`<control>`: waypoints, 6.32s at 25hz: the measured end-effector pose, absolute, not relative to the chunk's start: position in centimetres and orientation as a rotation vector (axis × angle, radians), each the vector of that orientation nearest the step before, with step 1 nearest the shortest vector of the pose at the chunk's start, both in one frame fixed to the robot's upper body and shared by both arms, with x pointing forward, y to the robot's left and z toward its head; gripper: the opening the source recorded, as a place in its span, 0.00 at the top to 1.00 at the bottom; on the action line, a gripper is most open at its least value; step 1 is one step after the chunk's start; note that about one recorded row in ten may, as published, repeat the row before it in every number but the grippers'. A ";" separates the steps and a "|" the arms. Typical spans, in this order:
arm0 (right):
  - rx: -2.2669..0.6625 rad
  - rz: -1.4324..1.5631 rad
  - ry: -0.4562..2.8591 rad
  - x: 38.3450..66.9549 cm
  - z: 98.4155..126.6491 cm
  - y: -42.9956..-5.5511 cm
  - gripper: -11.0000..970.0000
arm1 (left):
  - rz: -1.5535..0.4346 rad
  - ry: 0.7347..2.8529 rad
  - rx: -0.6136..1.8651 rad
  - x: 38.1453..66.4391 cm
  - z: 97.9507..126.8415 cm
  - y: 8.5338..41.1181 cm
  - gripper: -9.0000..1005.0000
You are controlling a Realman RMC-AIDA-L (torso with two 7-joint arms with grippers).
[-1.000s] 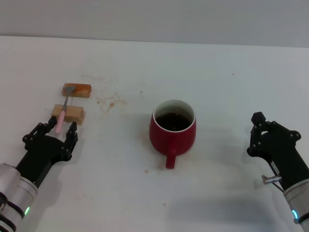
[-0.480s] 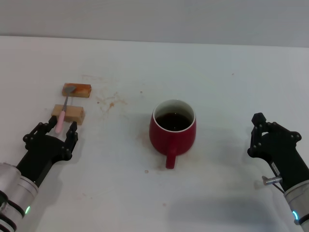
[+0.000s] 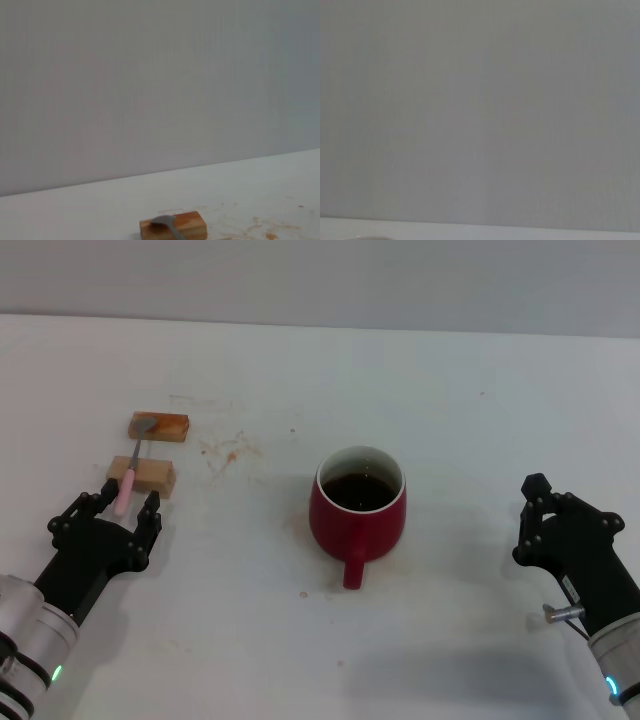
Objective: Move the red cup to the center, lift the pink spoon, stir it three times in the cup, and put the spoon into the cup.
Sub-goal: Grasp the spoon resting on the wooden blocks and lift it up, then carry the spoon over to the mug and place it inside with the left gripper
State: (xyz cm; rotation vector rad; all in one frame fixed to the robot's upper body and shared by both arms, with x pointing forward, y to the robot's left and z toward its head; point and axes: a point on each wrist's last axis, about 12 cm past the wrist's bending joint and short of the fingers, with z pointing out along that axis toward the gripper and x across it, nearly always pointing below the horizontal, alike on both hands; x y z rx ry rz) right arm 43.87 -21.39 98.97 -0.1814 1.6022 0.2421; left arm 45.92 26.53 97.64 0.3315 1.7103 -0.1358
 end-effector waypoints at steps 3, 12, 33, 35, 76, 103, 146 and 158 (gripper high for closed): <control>-0.181 0.242 1.602 43.9 99.0 -21.4 0.99 | -0.136 1.710 0.331 45.9 97.6 26.5 0.57; -0.181 0.243 1.602 43.9 99.0 -21.3 0.99 | -0.134 1.719 0.331 45.9 97.5 26.6 0.59; -0.177 0.245 1.604 43.8 98.9 -21.3 0.99 | -0.133 1.717 0.329 45.9 97.6 26.5 0.62; -0.177 0.245 1.605 43.8 98.9 -21.3 0.99 | -0.133 1.716 0.329 45.9 97.6 26.5 0.62; -0.151 0.246 1.573 43.3 99.3 -21.4 0.99 | -0.256 1.521 0.384 48.6 101.9 25.1 0.84; -0.113 0.206 1.542 43.1 99.6 -22.3 0.99 | -0.020 1.711 1.136 58.2 125.4 20.6 0.82; 0.140 -0.115 1.444 40.4 100.0 -28.8 0.99 | -0.186 1.710 1.725 53.6 127.3 16.2 0.80; 0.141 -0.112 1.445 40.1 99.9 -28.7 0.99 | -0.220 1.794 1.720 55.4 124.6 16.5 0.79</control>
